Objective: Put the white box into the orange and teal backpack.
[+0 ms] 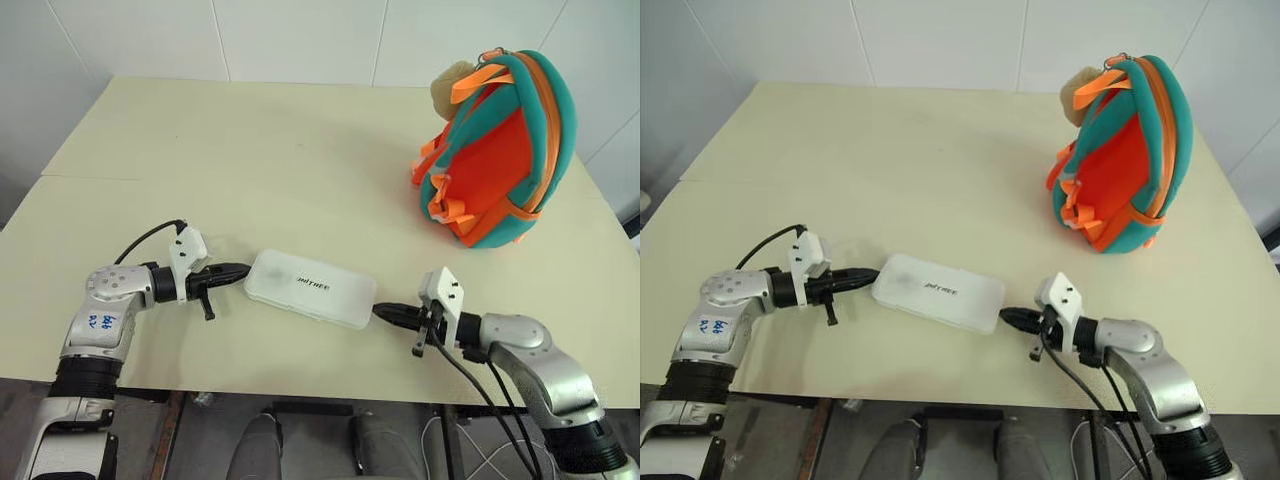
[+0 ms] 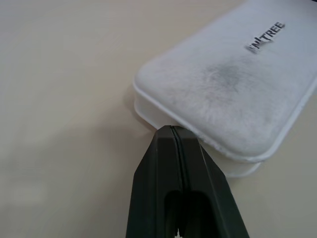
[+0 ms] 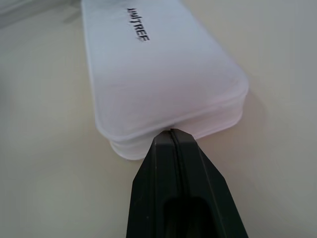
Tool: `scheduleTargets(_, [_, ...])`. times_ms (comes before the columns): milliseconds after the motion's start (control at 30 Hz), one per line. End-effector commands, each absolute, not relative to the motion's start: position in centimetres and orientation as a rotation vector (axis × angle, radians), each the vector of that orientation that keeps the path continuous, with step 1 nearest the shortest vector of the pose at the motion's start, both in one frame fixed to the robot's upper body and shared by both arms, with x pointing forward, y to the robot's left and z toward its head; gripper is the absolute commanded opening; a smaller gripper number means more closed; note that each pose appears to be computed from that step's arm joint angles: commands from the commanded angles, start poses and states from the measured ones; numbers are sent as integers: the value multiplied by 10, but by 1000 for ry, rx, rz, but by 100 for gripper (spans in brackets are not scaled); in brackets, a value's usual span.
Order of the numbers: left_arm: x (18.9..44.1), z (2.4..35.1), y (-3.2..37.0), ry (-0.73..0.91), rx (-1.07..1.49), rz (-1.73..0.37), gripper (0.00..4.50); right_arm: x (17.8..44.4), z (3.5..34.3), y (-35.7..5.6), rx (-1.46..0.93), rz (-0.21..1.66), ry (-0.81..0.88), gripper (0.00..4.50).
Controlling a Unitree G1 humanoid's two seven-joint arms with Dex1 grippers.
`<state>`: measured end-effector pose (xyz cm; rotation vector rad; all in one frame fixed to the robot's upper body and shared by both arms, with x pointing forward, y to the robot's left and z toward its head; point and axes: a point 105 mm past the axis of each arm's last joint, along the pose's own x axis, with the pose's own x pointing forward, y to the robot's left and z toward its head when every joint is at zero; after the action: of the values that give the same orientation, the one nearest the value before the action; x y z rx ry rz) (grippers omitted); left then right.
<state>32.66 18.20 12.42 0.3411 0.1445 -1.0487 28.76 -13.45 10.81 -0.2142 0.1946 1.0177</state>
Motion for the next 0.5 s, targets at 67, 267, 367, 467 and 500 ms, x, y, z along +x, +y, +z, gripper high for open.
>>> scheduleTargets(67, [312,122,145,111,320,-1181,1,294,121,-140,-260,1042,135,0])
scheduleTargets(267, [316,123,141,99,313,-1147,1,301,119,-154,-288,1023,149,0])
scheduleTargets(367, [318,124,142,94,303,-1120,1,302,117,-157,-290,1014,157,0])
scheduleTargets(467, [319,125,147,106,288,-1088,40,310,118,-170,-312,959,164,36])
scheduleTargets(500, [320,126,149,112,291,-1078,60,312,121,-175,-318,942,162,59])
